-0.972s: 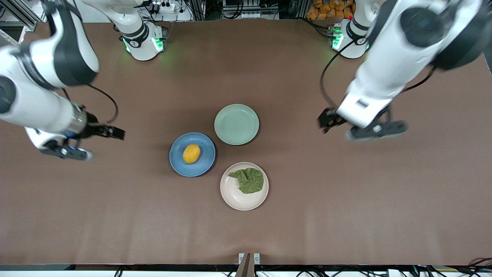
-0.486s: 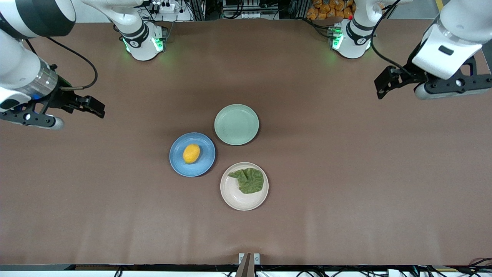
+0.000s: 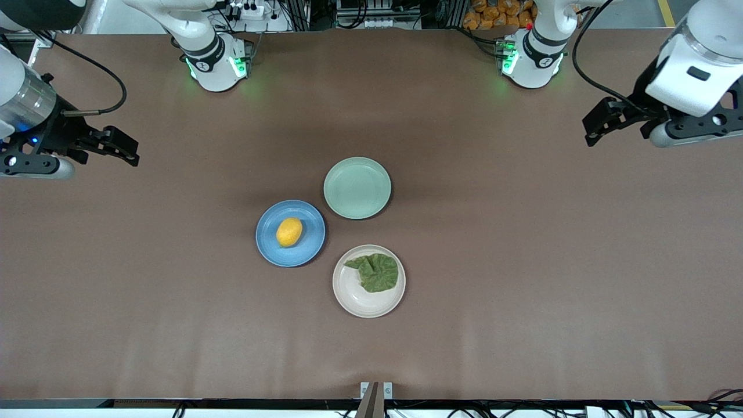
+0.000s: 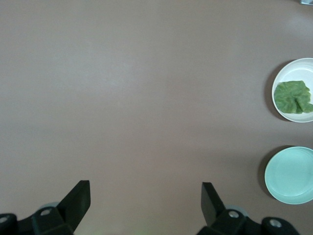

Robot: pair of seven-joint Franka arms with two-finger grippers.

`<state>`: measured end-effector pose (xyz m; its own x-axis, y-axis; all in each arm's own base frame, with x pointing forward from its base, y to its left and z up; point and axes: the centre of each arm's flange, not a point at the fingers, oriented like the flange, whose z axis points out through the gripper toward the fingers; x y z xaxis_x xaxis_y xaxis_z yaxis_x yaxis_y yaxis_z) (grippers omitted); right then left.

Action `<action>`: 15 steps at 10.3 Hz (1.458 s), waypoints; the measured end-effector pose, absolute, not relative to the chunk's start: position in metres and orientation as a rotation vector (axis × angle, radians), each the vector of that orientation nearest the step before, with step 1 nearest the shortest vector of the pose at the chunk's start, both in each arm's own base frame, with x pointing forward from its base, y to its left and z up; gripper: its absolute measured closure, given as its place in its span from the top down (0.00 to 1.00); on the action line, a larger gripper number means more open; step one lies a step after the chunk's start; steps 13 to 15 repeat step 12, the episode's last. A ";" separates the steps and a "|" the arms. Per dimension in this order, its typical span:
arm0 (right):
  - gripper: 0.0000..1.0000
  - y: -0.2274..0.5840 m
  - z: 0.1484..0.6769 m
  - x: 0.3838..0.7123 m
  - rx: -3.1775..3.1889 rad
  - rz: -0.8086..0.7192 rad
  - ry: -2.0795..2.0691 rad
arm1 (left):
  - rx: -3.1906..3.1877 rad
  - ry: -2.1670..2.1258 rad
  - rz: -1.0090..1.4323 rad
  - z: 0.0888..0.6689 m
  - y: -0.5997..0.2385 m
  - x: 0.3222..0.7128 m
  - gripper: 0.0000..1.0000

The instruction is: Place lemon and lettuce in plates

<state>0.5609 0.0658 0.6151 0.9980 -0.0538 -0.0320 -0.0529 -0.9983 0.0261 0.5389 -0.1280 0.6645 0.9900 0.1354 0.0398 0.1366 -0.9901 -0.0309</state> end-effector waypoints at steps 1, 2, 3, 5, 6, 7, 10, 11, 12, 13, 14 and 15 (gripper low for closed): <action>1.00 0.065 0.614 0.563 3.115 -0.054 -0.084 | -3.099 -0.220 -0.057 0.664 -0.122 0.540 1.00; 1.00 0.064 0.614 0.564 3.116 -0.049 -0.088 | -3.099 -0.222 -0.057 0.664 -0.120 0.541 1.00; 1.00 0.062 0.615 0.565 3.117 -0.044 -0.094 | -3.100 -0.203 -0.057 0.664 -0.120 0.541 1.00; 1.00 0.062 0.616 0.567 3.119 -0.039 -0.097 | -3.104 -0.082 -0.049 0.662 -0.118 0.543 1.00; 1.00 0.062 0.616 0.567 3.120 -0.037 -0.096 | -3.104 -0.047 -0.044 0.661 -0.117 0.544 1.00; 1.00 0.063 0.616 0.568 3.120 -0.036 -0.092 | -3.105 -0.035 -0.042 0.660 -0.116 0.544 1.00; 1.00 0.069 0.621 0.570 3.124 -0.014 -0.075 | -3.106 -0.029 -0.042 0.660 -0.117 0.544 1.00; 1.00 0.069 0.622 0.571 3.125 -0.010 -0.074 | -3.106 -0.029 -0.042 0.660 -0.117 0.544 1.00; 1.00 0.069 0.622 0.572 3.125 -0.011 -0.074 | -3.106 -0.029 -0.042 0.660 -0.117 0.544 1.00; 1.00 0.069 0.622 0.572 3.125 -0.011 -0.074 | -3.106 -0.029 -0.042 0.660 -0.117 0.544 1.00; 1.00 0.069 0.622 0.572 3.125 -0.011 -0.074 | -3.106 -0.029 -0.042 0.660 -0.117 0.544 1.00; 1.00 0.069 0.622 0.572 3.125 -0.011 -0.074 | -3.106 -0.029 -0.042 0.660 -0.117 0.544 1.00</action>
